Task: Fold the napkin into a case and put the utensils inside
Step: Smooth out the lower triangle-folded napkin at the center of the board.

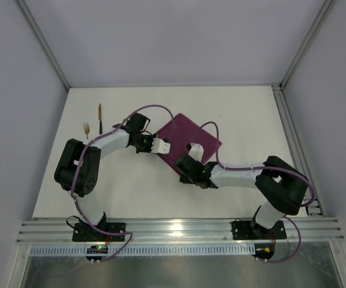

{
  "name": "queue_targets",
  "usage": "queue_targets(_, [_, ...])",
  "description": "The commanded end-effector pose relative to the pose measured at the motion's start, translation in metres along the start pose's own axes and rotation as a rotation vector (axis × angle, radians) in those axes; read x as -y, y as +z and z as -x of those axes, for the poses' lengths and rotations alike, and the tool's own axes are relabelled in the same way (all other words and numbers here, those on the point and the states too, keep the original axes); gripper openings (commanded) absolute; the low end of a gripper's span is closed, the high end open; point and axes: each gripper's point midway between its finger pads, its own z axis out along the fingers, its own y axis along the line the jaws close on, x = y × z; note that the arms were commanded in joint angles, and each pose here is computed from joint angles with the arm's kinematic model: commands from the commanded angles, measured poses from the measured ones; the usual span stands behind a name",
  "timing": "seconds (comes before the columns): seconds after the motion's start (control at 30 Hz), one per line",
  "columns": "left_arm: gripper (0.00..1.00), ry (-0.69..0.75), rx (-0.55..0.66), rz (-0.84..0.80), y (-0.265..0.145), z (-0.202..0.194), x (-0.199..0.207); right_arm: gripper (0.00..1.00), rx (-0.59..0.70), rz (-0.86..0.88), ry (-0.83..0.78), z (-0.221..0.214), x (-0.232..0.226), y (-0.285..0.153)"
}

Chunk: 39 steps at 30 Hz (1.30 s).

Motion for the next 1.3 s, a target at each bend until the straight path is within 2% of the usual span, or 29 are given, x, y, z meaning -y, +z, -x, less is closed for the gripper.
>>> queue_targets(0.0, [0.24, 0.046, 0.023, 0.088, -0.004, 0.008, -0.020, 0.04, -0.016, -0.015, -0.021, -0.007, 0.008, 0.001])
queue_targets(0.33, [0.20, 0.053, -0.016, 0.078, -0.002, -0.001, -0.017, 0.04, -0.017, -0.018, -0.023, -0.007, 0.009, 0.001])
queue_targets(0.7, [0.23, 0.049, -0.034, 0.137, -0.002, -0.004, -0.030, 0.04, -0.021, -0.012, -0.024, -0.008, 0.008, 0.001])
queue_targets(0.77, [0.21, 0.036, -0.034, 0.152, -0.001, -0.005, -0.033, 0.04, -0.023, -0.010, -0.027, -0.009, 0.008, 0.001])
queue_targets(0.83, [0.12, 0.024, -0.045, 0.160, 0.000, -0.008, -0.034, 0.04, -0.024, -0.014, -0.025, -0.009, 0.009, 0.002])
queue_targets(0.87, [0.03, 0.022, -0.049, 0.177, -0.001, -0.008, -0.038, 0.04, -0.025, -0.013, -0.025, -0.009, 0.009, 0.002])
queue_targets(0.9, [0.00, 0.005, -0.055, 0.184, -0.001, -0.010, -0.038, 0.04, -0.026, -0.015, -0.023, -0.009, 0.010, 0.002])
queue_targets(1.27, [0.00, -0.072, -0.073, 0.243, -0.006, -0.022, -0.048, 0.04, -0.027, -0.035, -0.001, -0.011, 0.026, -0.002])
